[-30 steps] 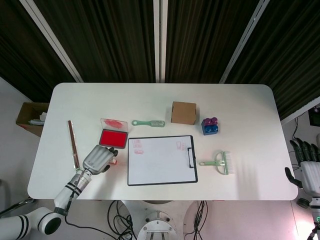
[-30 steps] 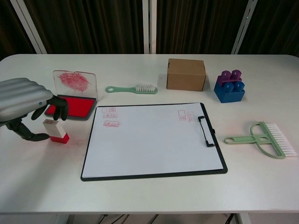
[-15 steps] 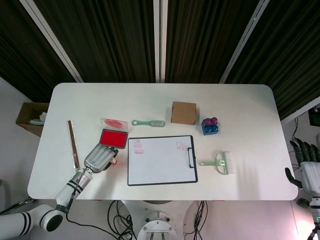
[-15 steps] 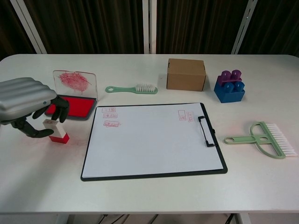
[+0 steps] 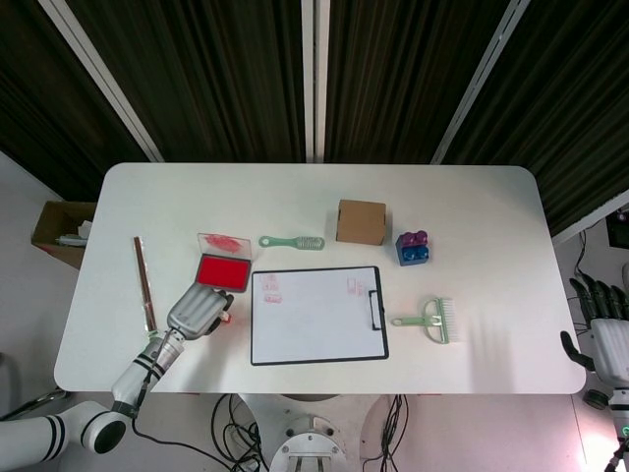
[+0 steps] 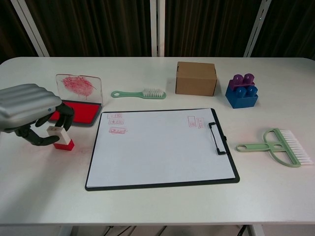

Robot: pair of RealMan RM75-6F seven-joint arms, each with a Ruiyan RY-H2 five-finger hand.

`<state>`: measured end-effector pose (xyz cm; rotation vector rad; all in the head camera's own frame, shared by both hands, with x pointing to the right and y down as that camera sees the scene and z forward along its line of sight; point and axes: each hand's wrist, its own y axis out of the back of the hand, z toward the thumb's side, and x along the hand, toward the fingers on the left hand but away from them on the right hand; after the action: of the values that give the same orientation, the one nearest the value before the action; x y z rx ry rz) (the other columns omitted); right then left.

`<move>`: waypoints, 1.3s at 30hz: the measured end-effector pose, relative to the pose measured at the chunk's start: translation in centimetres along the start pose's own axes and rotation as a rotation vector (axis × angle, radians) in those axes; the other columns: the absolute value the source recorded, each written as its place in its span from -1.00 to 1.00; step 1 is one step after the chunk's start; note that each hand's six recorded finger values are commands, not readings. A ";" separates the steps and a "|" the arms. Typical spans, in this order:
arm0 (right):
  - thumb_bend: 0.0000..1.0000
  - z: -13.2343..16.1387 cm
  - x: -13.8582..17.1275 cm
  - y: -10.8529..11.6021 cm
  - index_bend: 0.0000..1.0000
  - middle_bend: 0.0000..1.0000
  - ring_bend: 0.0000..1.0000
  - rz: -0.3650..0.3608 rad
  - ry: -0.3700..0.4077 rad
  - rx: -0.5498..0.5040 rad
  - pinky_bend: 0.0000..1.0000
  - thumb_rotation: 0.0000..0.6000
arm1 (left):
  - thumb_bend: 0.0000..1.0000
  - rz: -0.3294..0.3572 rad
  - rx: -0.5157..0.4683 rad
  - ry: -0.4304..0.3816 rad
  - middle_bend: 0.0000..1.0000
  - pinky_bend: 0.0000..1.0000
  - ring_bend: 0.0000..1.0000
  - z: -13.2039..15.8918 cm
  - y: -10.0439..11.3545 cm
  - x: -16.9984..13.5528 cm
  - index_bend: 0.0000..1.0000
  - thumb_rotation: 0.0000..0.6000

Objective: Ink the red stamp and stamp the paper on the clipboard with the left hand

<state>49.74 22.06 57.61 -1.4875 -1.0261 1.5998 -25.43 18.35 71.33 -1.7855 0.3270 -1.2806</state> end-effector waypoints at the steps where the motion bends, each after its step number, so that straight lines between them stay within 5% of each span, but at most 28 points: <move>1: -0.39 0.0 0.0 0.0 -1.00 -1.00 -1.00 0.000 -0.001 0.000 -1.00 1.00 | -0.30 0.000 -0.003 0.001 0.12 0.62 0.37 0.0 0.0 0.0 0.07 1.00; 13: -0.39 -0.1 0.1 -0.1 -1.00 -1.00 -1.00 -0.001 0.001 -0.002 -1.00 1.00 | -0.28 0.006 -0.059 0.019 0.32 0.71 0.49 -0.8 0.7 0.2 0.27 1.00; 22: -0.39 -0.1 0.1 0.2 -1.00 -1.00 -1.00 -0.007 -0.002 0.004 -1.00 1.00 | -0.25 0.064 -0.146 0.025 0.38 0.76 0.57 -1.9 3.1 1.1 0.33 1.00; 39: -0.39 0.0 -0.2 0.1 -1.00 -1.00 -1.00 -0.001 -0.025 0.028 -1.00 1.00 | -0.19 0.088 -0.214 0.070 0.46 0.81 0.65 -7.5 4.0 6.0 0.41 1.00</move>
<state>49.74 21.86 57.62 -1.4516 -1.0140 1.6296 -28.23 8.35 72.55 -1.8846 0.5949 -1.2868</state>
